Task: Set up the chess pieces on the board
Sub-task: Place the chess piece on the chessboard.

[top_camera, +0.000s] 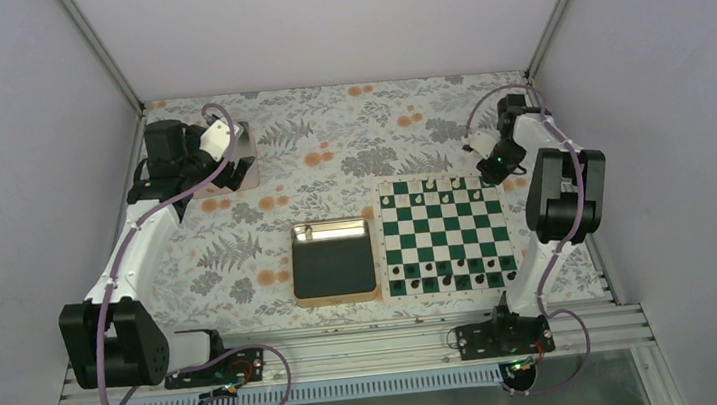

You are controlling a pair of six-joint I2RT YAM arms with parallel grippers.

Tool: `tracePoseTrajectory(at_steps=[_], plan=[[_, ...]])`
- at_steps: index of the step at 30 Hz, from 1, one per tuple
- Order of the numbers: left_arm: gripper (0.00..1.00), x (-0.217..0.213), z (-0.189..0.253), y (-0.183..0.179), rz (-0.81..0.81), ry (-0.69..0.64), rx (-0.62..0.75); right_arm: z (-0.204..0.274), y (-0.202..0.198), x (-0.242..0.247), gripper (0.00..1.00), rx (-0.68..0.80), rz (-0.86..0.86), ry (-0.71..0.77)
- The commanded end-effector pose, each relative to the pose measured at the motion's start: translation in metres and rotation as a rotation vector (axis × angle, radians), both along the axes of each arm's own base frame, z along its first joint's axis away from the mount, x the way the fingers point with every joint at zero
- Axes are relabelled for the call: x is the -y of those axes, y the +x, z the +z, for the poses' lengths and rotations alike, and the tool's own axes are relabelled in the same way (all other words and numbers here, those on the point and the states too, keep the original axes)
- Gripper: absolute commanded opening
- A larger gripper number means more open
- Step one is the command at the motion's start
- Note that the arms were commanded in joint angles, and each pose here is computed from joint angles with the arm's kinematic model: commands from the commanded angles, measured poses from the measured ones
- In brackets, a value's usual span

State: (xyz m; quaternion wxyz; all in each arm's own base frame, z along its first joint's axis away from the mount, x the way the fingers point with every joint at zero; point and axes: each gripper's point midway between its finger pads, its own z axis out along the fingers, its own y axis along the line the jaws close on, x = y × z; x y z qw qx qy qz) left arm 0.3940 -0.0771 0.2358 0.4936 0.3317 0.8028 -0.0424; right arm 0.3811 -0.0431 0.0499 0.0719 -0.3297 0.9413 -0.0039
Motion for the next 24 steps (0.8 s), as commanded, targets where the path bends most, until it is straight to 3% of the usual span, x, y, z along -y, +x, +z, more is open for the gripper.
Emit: tracePoseTrajectory(at_steps=[1, 24], plan=[[1.00, 0.002, 0.005, 0.003, -0.018, -0.002, 0.017, -0.008, 0.005, 0.009, 0.09, 0.012, -0.007, 0.007], [1.00, 0.000, 0.004, 0.003, -0.011, 0.007, 0.017, -0.018, 0.021, 0.014, 0.10, -0.009, -0.008, 0.040]])
